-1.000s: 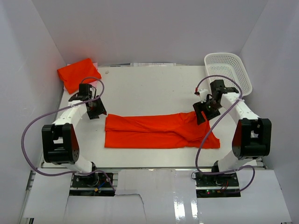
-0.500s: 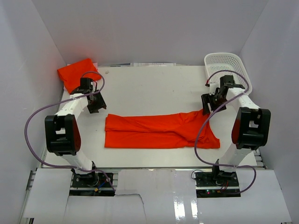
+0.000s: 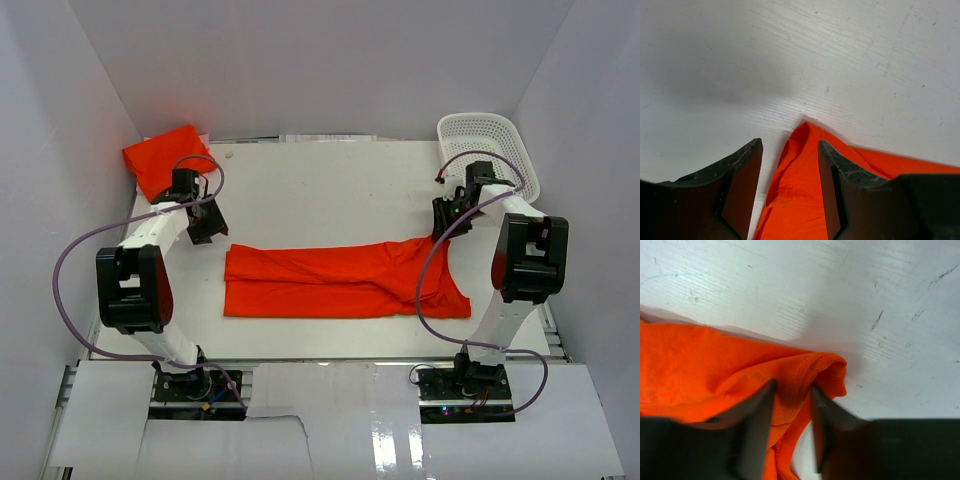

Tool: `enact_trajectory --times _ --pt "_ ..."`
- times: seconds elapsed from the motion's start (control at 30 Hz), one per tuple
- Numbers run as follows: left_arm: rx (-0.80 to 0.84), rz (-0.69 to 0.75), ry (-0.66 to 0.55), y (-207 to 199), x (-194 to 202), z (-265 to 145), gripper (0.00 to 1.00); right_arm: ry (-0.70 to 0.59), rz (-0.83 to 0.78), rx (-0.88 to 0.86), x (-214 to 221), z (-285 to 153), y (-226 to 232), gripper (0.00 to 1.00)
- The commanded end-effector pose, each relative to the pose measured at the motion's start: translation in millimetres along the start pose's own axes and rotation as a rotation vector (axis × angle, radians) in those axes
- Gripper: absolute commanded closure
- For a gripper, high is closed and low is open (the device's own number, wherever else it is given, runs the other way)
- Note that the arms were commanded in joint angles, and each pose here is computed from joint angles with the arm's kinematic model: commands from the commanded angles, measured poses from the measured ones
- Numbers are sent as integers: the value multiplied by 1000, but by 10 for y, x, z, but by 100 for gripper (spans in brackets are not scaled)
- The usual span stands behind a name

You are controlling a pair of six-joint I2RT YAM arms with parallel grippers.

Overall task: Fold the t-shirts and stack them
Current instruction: Fold the other side of the tshirt into a rectangle

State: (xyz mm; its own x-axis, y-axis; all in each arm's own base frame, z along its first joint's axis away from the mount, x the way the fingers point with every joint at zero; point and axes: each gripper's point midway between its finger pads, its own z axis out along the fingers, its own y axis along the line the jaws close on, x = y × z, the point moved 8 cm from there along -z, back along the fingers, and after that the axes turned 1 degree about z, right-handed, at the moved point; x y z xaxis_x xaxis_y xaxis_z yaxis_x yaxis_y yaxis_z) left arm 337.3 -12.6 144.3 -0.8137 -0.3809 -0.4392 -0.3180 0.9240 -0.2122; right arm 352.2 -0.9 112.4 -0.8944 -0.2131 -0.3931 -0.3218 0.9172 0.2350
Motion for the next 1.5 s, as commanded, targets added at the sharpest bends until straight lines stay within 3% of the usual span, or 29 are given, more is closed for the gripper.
enact_trajectory --times 0.0,0.13,0.8,1.07,1.2,1.4,1.43,1.47 --pt "38 11 -37 -44 -8 -113 41 -67 -5 -13 -180 -37 -15 67" --pt "52 18 -7 -40 51 -50 42 -58 -3 1 -161 -36 -25 92" --pt "133 37 136 -121 387 257 43 -56 -11 0 -171 -83 -13 92" --pt "157 35 156 -193 410 341 56 -55 -12 -1 -165 -91 -7 92" --pt "138 39 145 -176 409 309 69 -48 -10 -3 -152 -75 -11 92" --pt "17 30 80 -85 312 186 77 -43 -13 6 -156 -65 -28 92" --pt "5 27 70 -78 298 169 84 -41 -12 9 -157 -53 -36 92" --pt "-20 18 54 -60 279 150 85 -45 -11 15 -178 -61 -43 92"
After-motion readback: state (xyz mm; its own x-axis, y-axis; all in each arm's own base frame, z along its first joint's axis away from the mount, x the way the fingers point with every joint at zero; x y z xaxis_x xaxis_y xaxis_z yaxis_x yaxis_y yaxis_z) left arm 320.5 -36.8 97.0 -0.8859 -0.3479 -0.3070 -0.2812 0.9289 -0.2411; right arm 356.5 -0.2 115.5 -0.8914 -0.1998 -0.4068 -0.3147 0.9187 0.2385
